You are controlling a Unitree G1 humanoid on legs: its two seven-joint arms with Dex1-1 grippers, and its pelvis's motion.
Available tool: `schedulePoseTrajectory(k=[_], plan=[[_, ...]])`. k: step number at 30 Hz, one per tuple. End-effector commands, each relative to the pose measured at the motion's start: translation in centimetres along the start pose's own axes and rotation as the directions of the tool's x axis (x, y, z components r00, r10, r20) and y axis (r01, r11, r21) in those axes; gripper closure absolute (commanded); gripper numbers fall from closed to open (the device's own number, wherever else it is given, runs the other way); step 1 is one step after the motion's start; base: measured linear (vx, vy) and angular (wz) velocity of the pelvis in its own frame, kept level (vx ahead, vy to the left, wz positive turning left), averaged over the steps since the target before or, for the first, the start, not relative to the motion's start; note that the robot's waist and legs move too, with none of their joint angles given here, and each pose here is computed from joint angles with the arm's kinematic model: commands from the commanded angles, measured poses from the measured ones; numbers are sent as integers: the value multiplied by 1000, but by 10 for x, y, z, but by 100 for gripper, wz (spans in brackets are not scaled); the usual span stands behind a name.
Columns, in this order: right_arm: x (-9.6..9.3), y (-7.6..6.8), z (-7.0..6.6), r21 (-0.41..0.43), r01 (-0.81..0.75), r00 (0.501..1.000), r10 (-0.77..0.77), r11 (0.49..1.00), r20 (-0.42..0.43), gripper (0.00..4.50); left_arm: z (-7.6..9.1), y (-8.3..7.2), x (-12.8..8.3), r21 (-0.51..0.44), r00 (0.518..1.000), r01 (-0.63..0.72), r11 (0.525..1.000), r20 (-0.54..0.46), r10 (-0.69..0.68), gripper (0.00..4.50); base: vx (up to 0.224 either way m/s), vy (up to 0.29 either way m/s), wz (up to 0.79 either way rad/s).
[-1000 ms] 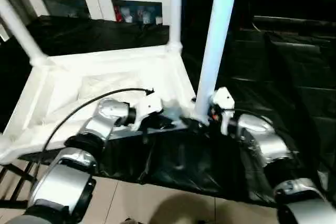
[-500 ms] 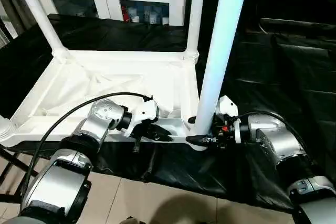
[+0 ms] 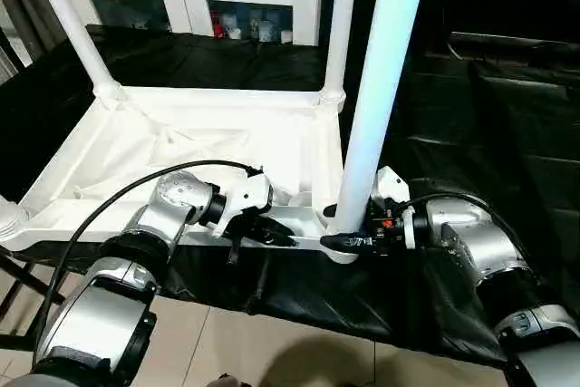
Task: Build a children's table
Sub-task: Rotate leg to tighten
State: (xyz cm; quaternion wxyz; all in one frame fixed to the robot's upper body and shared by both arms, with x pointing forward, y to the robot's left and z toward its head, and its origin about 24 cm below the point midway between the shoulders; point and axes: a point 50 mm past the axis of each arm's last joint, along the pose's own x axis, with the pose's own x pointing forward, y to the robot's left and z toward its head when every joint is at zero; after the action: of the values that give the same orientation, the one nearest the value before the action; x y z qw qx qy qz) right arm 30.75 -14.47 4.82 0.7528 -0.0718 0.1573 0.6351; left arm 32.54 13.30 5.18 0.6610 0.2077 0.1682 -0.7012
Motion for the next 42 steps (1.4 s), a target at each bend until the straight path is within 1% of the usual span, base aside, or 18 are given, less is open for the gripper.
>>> schedulePoseTrajectory(k=[1,4,8,12,13,15,16,19,20,21,23,26,29,31,32,37,40,42], plan=[[7,5,-3,21,-32,999,32,999,8,192,1,-1,2,17,999,33,999,-16,-33,450,0,0,0],[9,5,-5,37,21,999,-22,999,38,192,1,0,2,9,1000,5,1000,-14,-5,450,0,0,0],[14,-2,-15,96,217,972,-225,971,72,192,2,10,9,1,990,-137,991,-42,137,450,0,0,0],[26,-10,-25,164,461,877,-476,872,64,193,9,20,23,-33,961,-275,961,-30,274,450,0,0,0],[26,-10,-25,164,461,877,-476,872,64,193,9,20,23,-33,961,-275,961,-30,274,450,0,0,0],[45,-12,-28,237,601,781,-624,763,32,193,20,24,41,-51,941,-338,940,-11,338,450,0,0,0],[48,-12,-27,243,612,771,-637,752,29,193,21,24,43,-55,938,-346,937,-9,346,450,0,0,0],[66,-13,-24,291,678,705,-709,675,1,193,28,26,56,-76,922,-386,919,2,387,450,0,0,0],[79,-14,-18,324,714,661,-750,620,-23,193,32,27,65,-81,915,-403,912,5,404,450,0,0,0],[79,-14,-18,324,714,661,-750,620,-23,193,32,27,65,-81,915,-403,912,5,404,450,0,0,0],[94,-16,-3,368,713,640,-768,598,9,193,37,26,73,-64,916,-400,914,5,401,450,0,0,0],[97,-16,8,340,699,649,-758,629,67,193,37,25,74,-53,919,-395,917,2,395,450,0,0,0],[86,-20,11,335,687,651,-751,645,111,121,34,24,67,-29,928,-371,928,-1,371,450,0,0,0],[82,-21,11,322,679,662,-740,660,118,121,32,24,64,-27,932,-363,932,-5,363,450,0,0,0],[72,-21,7,274,626,727,-674,730,134,104,26,22,56,-20,942,-336,942,-5,336,450,0,0,0],[46,-16,0,153,472,860,-491,868,135,79,18,15,38,-5,972,-235,972,14,235,450,0,0,0],[37,-14,-1,103,390,906,-401,915,135,79,16,12,33,0,982,-187,982,19,187,450,0,0,0],[37,-14,-1,103,390,906,-401,915,135,79,16,12,33,0,982,-187,982,19,187,450,0,0,0]])
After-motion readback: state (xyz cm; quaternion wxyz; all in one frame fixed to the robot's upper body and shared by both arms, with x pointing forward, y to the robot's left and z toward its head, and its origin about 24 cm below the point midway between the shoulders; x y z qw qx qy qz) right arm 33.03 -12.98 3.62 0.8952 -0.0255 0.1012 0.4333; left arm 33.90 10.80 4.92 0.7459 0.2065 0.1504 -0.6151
